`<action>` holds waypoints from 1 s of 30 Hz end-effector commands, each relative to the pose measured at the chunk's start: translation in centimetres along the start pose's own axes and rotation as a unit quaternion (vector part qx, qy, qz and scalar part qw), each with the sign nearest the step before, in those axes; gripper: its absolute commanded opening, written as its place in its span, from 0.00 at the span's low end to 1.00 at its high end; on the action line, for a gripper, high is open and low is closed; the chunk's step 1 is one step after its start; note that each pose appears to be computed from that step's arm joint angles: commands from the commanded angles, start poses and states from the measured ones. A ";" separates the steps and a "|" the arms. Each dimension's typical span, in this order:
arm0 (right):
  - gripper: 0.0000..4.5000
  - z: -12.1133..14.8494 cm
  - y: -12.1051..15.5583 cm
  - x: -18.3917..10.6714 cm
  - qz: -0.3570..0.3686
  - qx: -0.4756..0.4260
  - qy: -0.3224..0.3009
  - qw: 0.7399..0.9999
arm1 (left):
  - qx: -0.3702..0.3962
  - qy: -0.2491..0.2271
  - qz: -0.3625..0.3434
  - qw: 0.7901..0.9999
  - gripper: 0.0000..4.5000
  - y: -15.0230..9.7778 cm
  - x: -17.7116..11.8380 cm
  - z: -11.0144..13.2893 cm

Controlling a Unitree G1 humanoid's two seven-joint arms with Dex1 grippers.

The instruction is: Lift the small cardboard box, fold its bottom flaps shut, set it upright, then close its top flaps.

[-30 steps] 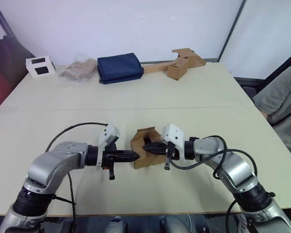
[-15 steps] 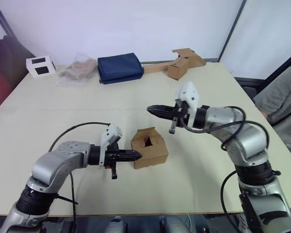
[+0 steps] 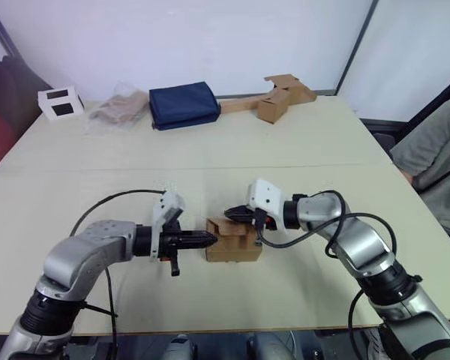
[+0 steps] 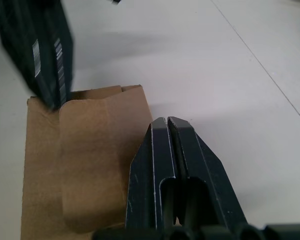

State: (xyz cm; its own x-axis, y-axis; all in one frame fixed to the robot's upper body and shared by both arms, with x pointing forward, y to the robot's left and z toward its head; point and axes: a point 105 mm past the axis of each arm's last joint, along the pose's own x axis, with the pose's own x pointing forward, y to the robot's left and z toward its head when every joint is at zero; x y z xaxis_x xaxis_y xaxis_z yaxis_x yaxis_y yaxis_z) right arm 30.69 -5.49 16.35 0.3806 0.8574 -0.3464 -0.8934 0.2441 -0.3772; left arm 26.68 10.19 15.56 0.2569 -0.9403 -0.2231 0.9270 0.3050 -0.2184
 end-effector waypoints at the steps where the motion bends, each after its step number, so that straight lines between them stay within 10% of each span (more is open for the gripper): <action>1: 0.00 1.1 0.1 -0.6 -0.010 -0.007 -0.019 1.000 | 0.018 -0.016 0.013 1.000 0.01 0.4 -0.7 1.5; 30: 0.00 2.1 -0.4 -1.5 -0.054 -0.022 -0.039 0.998 | 0.033 -0.007 0.026 0.999 0.01 1.5 2.4 0.5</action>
State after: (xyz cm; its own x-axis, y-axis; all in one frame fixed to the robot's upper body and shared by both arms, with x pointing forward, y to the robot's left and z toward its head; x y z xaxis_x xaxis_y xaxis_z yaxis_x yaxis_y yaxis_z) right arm 30.07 -5.86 16.51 0.4388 0.8442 -0.3079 -0.8674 0.3083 -0.3906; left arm 29.18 8.70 14.90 0.3207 -0.9211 -0.2205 0.9137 0.3622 -0.1842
